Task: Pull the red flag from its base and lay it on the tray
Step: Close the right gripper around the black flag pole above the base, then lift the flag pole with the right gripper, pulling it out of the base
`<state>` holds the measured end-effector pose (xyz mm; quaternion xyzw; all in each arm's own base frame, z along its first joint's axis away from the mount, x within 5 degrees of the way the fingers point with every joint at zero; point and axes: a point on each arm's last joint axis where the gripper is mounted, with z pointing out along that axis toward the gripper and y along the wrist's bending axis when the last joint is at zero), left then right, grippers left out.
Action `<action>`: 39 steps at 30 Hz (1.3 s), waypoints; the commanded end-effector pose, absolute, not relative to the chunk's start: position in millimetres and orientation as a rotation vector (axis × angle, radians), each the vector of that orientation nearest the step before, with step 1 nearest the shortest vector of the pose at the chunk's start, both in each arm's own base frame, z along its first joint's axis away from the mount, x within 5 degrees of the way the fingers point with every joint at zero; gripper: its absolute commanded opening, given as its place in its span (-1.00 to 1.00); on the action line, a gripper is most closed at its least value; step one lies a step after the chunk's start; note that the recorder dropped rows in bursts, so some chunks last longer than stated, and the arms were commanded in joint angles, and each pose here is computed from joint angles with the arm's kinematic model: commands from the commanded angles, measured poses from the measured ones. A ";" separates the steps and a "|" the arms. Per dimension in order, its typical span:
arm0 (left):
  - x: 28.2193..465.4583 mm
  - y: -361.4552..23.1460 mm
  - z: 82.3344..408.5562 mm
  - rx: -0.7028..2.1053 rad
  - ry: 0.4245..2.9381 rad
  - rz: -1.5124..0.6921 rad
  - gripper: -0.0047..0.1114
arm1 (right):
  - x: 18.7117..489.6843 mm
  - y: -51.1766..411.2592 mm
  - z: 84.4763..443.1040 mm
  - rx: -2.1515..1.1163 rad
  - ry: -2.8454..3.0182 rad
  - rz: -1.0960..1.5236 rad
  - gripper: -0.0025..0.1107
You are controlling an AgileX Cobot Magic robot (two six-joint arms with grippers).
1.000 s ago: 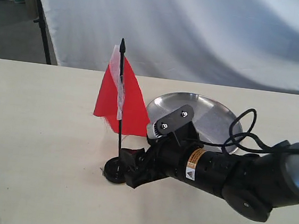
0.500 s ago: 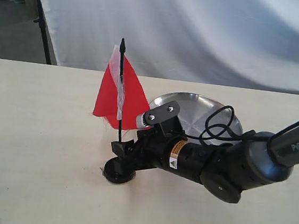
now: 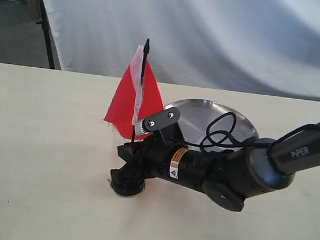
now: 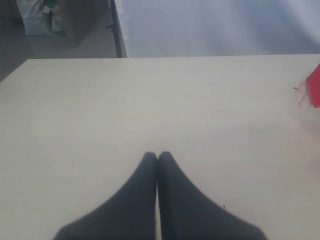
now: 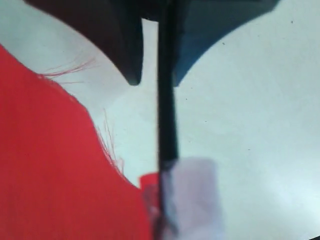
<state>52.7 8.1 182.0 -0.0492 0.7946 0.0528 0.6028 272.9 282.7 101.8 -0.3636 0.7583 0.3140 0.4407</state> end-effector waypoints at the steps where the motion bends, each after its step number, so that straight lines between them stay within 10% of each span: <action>1: 52.7 8.3 181.6 -0.119 1.832 0.121 -0.92 | 279.5 278.1 99.9 -0.848 1.921 0.756 -0.96; 39: 52.7 8.3 181.6 -0.119 1.832 0.121 -0.92 | 304.3 265.9 130.7 -0.225 1.776 1.118 -0.96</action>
